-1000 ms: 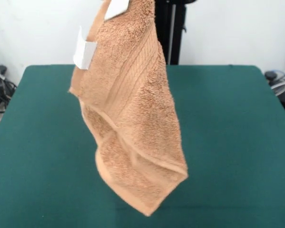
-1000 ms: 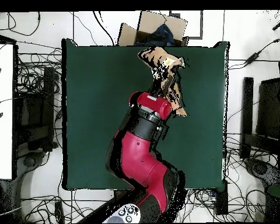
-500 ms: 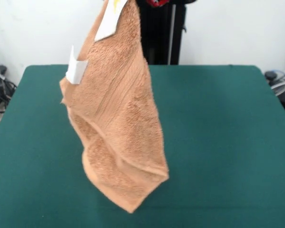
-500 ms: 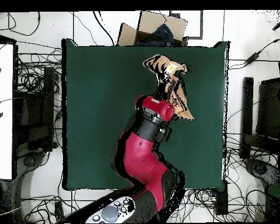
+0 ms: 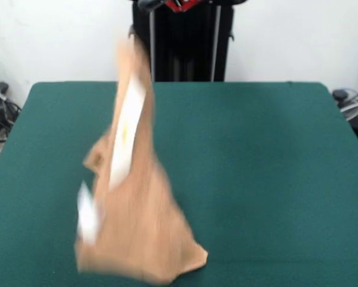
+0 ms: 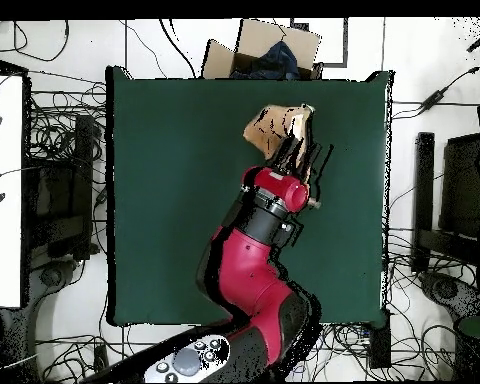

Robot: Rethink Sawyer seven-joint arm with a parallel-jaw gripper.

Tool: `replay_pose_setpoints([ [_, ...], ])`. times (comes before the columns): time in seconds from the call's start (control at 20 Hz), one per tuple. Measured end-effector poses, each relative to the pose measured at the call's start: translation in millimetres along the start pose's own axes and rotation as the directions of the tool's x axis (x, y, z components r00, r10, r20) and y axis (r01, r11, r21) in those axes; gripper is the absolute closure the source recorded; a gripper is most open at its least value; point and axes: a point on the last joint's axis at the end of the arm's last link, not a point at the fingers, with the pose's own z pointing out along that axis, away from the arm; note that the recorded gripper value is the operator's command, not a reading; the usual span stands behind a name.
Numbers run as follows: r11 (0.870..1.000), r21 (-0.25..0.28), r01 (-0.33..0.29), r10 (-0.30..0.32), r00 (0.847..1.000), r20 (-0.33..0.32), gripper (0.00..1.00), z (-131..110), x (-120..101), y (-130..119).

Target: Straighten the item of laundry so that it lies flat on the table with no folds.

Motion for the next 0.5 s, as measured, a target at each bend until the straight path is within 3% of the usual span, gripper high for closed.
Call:
replay_pose_setpoints([
  [0.5,0.998,0.058,0.023,-0.024,0.999,0.025,0.00,-1,-15,-6],
])
